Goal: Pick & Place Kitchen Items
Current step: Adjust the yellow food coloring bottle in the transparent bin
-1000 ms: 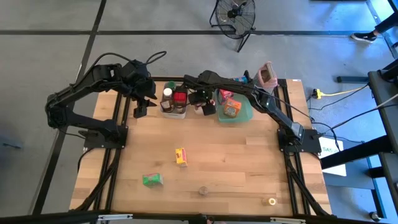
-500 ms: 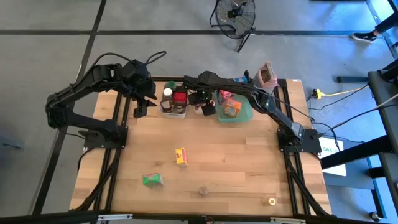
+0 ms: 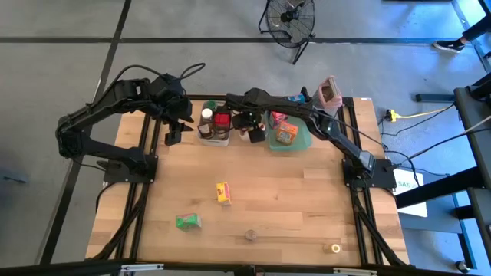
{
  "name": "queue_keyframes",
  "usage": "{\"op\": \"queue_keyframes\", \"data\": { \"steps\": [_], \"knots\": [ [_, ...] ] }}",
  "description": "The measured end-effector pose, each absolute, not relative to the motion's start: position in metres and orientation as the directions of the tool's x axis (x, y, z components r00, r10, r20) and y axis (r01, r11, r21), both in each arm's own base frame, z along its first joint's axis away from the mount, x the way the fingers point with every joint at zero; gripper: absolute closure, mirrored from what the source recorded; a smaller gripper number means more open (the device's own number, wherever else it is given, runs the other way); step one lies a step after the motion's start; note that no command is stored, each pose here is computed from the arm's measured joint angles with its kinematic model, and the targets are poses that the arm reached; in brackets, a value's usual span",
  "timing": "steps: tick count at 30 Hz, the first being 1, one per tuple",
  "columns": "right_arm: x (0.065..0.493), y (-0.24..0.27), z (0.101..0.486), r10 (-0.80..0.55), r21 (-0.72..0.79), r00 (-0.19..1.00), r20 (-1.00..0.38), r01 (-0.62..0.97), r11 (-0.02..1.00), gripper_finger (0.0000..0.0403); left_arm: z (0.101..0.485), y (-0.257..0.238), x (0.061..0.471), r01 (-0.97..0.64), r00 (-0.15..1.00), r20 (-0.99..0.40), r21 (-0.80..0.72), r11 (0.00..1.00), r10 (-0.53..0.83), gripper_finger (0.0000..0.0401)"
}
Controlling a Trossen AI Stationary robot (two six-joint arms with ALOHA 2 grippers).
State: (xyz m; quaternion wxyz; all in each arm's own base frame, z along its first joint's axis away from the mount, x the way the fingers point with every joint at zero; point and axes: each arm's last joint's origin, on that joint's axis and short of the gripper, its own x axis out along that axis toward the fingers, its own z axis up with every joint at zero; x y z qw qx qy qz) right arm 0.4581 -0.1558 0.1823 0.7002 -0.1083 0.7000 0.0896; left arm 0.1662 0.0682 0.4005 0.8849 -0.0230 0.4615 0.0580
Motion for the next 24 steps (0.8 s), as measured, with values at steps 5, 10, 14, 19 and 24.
{"op": "queue_keyframes", "data": {
  "steps": [5, 10, 14, 19, 24],
  "knots": [
    [0.4583, -0.1546, 0.1819, -0.028, -0.027, 0.000, -1.000, -0.285, 0.958, 0.0114, 0.4005, 0.0682, 0.1662, -0.123, 0.567, -0.820, 0.012, 0.992, 0.081, 0.0260],
    [0.4593, -0.1549, 0.1790, -0.028, -0.027, 0.001, -1.000, -0.283, 0.959, 0.0114, 0.4006, 0.0681, 0.1661, -0.123, 0.568, -0.819, 0.013, 0.992, 0.081, 0.0260],
    [0.4594, -0.1549, 0.1764, -0.039, -0.034, -0.012, -0.999, -0.288, 0.957, 0.0114, 0.4005, 0.0681, 0.1662, -0.123, 0.567, -0.820, 0.013, 0.992, 0.080, 0.0260],
    [0.4593, -0.1552, 0.1760, -0.041, -0.035, -0.015, -0.999, -0.278, 0.960, 0.0114, 0.4005, 0.0682, 0.1662, -0.123, 0.567, -0.820, 0.012, 0.992, 0.081, 0.0260],
    [0.4606, -0.1540, 0.1772, -0.072, -0.068, -0.010, -0.997, -0.243, 0.968, 0.0114, 0.4006, 0.0681, 0.1661, -0.123, 0.567, -0.820, 0.013, 0.992, 0.081, 0.0260]
  ]
}}
